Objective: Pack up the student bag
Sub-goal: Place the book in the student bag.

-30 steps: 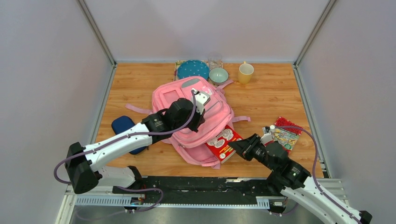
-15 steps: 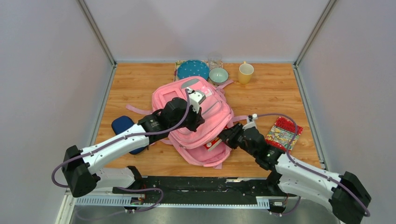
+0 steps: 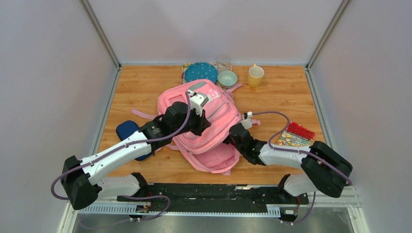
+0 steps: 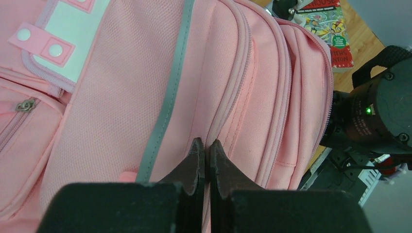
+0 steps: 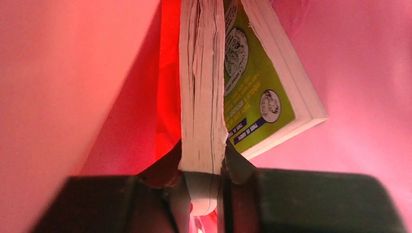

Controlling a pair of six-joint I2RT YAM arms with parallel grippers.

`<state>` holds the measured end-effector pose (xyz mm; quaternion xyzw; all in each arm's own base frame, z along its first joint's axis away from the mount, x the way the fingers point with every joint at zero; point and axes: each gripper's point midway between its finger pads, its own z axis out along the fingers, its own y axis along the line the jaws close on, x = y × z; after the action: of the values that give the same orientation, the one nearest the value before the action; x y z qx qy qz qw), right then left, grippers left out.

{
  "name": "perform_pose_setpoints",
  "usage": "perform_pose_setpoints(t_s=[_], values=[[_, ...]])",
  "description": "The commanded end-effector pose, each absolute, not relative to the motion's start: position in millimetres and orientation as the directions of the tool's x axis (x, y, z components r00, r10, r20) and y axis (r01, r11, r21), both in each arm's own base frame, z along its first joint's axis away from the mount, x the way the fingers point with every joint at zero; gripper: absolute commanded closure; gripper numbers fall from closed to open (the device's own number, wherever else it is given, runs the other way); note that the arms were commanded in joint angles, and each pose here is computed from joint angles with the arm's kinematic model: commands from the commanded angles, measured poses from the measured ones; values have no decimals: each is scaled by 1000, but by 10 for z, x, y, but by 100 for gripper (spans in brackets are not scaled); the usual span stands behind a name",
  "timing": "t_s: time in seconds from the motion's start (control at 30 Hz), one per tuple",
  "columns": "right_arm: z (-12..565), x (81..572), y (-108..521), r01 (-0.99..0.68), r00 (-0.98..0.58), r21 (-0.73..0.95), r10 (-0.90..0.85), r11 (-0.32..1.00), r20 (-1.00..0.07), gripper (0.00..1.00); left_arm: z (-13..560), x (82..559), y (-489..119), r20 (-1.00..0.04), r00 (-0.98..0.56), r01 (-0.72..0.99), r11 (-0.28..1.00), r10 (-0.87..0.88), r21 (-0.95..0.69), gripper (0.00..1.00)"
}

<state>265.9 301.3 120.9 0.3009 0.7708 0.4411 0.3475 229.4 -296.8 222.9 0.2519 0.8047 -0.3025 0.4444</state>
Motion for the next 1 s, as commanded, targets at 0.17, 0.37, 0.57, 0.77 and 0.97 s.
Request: perform_pose_setpoints(t_s=[0.17,0.37,0.57,0.77,0.97], values=[[1064,2620,3141,195,-559,953,824,231,-85,26,2813,2330,-3014,-918,-393,697,635,-51,-334,100],[819,2318,3180,192,-657,956,753,221,-42,14,2715,2294,-2987,-912,-408,695,633,-42,-340,100],[748,2206,3056,227,-634,900,758,373,-154,12,2713,2287,-2994,-913,-406,704,625,-36,-338,100],[866,2307,3001,246,-590,880,783,407,-197,10,2754,2244,-3042,-912,-409,723,595,-42,-352,100],[887,2518,3222,240,-592,883,782,403,-196,21,2794,2212,-3066,-912,-406,739,570,-50,-360,100]])
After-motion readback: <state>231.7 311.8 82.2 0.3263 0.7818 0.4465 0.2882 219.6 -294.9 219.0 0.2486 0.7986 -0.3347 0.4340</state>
